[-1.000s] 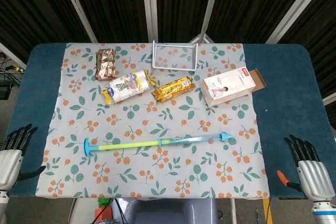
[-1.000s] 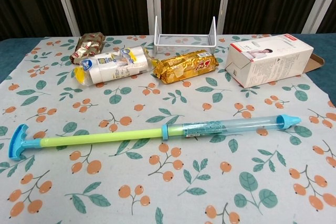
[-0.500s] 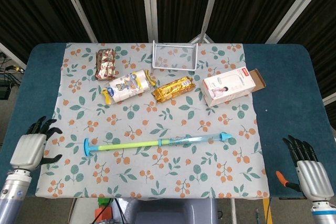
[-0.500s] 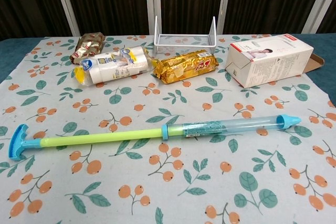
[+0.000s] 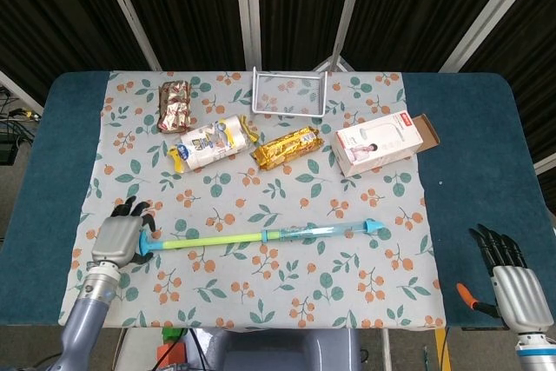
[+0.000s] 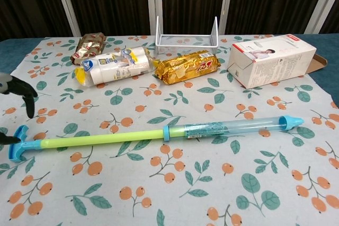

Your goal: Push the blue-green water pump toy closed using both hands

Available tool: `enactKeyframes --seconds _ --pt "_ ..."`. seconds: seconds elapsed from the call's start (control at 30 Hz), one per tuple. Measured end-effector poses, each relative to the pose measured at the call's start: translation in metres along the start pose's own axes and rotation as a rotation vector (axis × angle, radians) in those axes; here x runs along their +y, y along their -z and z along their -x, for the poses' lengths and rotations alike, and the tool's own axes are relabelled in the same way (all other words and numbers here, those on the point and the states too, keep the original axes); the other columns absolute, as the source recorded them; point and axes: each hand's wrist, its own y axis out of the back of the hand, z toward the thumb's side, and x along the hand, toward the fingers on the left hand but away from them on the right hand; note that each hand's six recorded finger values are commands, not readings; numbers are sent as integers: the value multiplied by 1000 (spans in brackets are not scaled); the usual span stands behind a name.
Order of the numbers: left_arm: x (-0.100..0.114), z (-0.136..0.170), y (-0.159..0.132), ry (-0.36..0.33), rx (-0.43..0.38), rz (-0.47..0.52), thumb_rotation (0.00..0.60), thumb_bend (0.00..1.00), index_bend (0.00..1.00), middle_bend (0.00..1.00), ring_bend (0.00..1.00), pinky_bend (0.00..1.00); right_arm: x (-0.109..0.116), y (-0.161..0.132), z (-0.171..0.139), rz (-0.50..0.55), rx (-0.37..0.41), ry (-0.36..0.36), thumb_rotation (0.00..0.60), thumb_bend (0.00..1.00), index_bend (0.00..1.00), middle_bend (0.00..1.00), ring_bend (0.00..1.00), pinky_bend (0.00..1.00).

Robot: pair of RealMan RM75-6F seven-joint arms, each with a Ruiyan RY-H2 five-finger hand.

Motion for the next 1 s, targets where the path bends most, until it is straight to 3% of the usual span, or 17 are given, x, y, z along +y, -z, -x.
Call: enactKeyframes --seconds 0.3,1.0 --pt "-24 -7 -16 33 28 -36 600 320 461 149 10 133 0 0 0 13 1 -3 600 307 0 0 0 0" --pt "-36 -20 -16 40 68 -63 600 387 476 148 10 133 1 0 0 21 -2 -4 600 307 0 0 0 0"
